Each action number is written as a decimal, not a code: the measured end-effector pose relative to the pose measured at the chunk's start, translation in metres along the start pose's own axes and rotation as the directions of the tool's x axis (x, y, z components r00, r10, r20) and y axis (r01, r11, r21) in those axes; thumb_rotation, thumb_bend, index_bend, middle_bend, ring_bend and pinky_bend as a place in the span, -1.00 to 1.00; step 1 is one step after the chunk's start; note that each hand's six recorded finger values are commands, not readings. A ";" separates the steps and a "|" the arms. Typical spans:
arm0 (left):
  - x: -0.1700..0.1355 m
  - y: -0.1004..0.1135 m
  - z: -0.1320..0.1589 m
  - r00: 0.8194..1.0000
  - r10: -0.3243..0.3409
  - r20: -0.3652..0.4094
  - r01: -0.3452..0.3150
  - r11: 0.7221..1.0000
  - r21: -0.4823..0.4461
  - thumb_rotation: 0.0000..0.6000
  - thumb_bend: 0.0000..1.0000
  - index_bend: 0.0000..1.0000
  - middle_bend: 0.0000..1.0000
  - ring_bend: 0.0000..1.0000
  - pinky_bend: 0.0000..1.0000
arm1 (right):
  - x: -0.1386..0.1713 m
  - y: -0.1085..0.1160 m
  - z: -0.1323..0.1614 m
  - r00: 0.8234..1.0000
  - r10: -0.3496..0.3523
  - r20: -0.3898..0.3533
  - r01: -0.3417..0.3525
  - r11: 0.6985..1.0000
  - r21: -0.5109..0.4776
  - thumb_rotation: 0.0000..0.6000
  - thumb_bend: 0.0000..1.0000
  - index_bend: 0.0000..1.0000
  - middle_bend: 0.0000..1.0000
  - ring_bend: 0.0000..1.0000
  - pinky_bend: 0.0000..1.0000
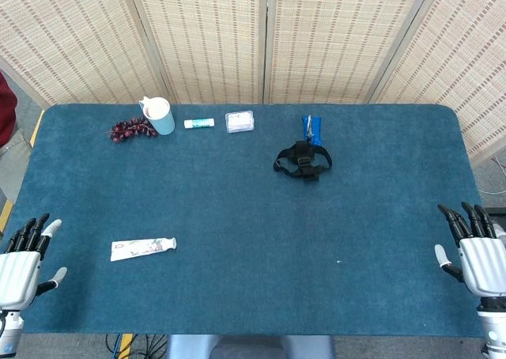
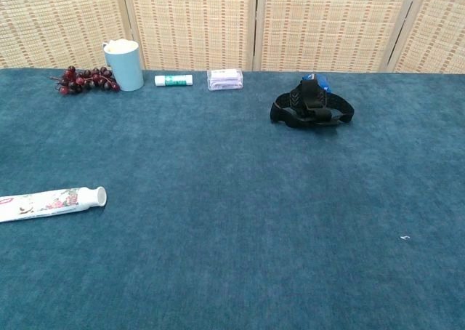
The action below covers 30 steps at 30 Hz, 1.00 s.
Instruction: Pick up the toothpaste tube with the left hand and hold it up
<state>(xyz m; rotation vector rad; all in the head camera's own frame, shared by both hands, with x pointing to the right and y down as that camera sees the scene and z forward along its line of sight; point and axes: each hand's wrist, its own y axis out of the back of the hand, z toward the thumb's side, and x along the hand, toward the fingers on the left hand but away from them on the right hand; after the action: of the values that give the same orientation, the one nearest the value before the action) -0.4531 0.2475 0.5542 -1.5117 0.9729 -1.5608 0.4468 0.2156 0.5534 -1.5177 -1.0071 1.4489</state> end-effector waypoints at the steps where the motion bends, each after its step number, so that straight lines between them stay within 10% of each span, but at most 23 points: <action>1: 0.000 0.000 0.000 1.000 -0.002 0.000 0.002 1.000 0.001 1.00 -0.63 -1.00 -0.92 -0.95 -0.78 | 0.000 0.000 0.000 1.000 0.001 0.000 -0.001 1.000 0.000 1.00 -0.35 -0.73 -0.50 -0.92 -1.00; 17: 0.026 -0.003 0.023 0.993 -0.049 0.109 0.052 0.998 -0.022 1.00 -0.63 -0.99 -0.92 -0.94 -0.78 | -0.007 0.012 -0.002 0.999 -0.039 0.000 0.039 0.999 0.011 1.00 -0.34 -0.73 -0.51 -0.92 -1.00; 30: 0.058 -0.045 0.087 0.944 -0.211 0.254 0.230 0.972 -0.048 1.00 -0.63 -0.81 -0.87 -0.88 -0.78 | -0.008 0.015 -0.009 0.999 -0.040 0.018 0.040 0.999 0.018 1.00 -0.35 -0.73 -0.52 -0.92 -1.00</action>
<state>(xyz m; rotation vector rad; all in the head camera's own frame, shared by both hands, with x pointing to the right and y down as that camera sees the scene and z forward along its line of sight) -0.3679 0.2127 0.6213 -1.8732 0.7480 -1.4523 0.4559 0.2022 0.5427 -1.4661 -1.0273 1.4427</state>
